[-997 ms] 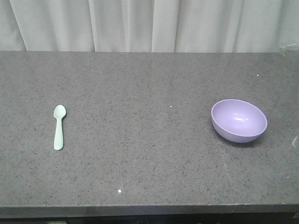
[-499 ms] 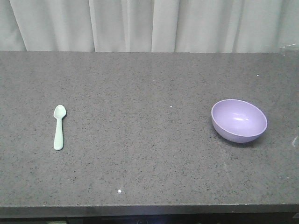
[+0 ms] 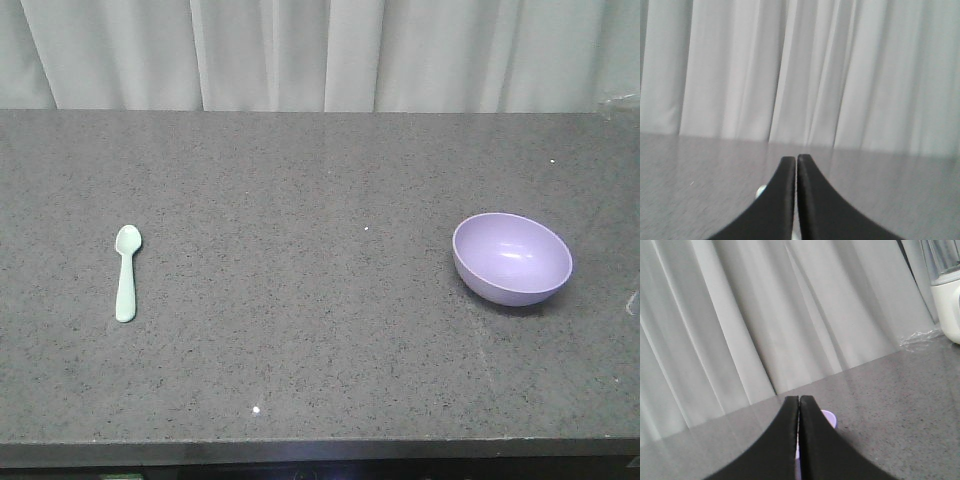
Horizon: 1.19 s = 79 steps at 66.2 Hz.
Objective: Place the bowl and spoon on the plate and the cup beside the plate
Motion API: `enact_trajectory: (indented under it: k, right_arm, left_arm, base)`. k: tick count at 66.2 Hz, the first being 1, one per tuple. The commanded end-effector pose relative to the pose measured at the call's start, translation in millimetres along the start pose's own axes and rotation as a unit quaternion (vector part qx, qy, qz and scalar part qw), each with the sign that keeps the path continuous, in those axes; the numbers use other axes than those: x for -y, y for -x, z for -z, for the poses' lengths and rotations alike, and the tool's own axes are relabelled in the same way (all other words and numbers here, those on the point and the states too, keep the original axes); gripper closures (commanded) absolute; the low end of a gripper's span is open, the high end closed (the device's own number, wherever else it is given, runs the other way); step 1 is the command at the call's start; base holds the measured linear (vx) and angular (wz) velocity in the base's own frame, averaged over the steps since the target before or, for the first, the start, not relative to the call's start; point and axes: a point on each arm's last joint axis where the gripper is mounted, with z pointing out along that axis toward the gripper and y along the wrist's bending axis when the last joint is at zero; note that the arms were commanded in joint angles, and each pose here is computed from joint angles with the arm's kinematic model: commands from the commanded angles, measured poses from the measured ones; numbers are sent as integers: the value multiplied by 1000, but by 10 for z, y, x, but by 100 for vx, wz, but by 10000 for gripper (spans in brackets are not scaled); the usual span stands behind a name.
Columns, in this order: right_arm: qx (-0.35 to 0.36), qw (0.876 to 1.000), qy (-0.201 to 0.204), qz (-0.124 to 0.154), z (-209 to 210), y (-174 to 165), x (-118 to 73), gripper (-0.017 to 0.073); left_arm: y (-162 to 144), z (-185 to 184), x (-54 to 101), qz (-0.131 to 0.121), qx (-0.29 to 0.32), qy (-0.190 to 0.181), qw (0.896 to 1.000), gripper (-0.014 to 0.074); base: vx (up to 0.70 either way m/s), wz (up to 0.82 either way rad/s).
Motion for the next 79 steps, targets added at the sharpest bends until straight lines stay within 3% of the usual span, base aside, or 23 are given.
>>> enact_trajectory:
  k: [1, 8, 14, 20, 25, 33, 40, 50, 62, 67, 79]
  right_arm:
    - [52, 998, 15, -32, 9, 93, -25, 562]
    - [59, 997, 22, -47, 9, 200, -74, 562]
    - [62, 997, 25, -46, -6, 383, -154, 562]
    - [39, 999, 18, -22, -85, 676, -286, 562]
    - [10, 1000, 5, 14, -213, 928, -391, 562]
    - [-6, 997, -5, 81, -492, 1273, -529, 546]
    - [-20, 993, -9, 115, -752, 1422, -592, 488]
    - [-40, 992, -12, 116, -1000, 1400, -588, 311]
    - [-48, 992, -14, 114, -1083, 1356, -572, 68]
    - [-49, 992, -14, 114, -1083, 1355, -570, 32]
    - [-50, 992, -15, 114, -1083, 1354, -569, 27]
  left_arm:
    - [245, 14, 74, 84, 107, -43, 990, 600]
    - [335, 42, 104, 134, 153, -72, 976, 600]
    - [362, 51, 113, 196, 161, -89, 963, 600]
    - [464, 33, 145, 227, 142, -89, 959, 600]
    - [626, -1, 189, 203, 109, -67, 971, 600]
    - [960, -96, 247, 136, 48, -14, 989, 600]
    - [1260, -234, 282, 102, 15, 25, 994, 596]
    - [1599, -438, 352, 102, 6, 39, 994, 559]
    - [1702, -541, 407, 139, 25, 15, 990, 412]
    - [1714, -541, 419, 164, 31, 6, 986, 350]
    - [1674, -687, 394, 146, -4, 29, 989, 245]
  base:
    - [0, 0]
    - [0, 0]
    - [0, 0]
    - [0, 0]
    - [0, 0]
    - [0, 0]
    - [0, 0]
    - [0, 0]
    - [0, 0]
    - [0, 0]
    - [0, 0]
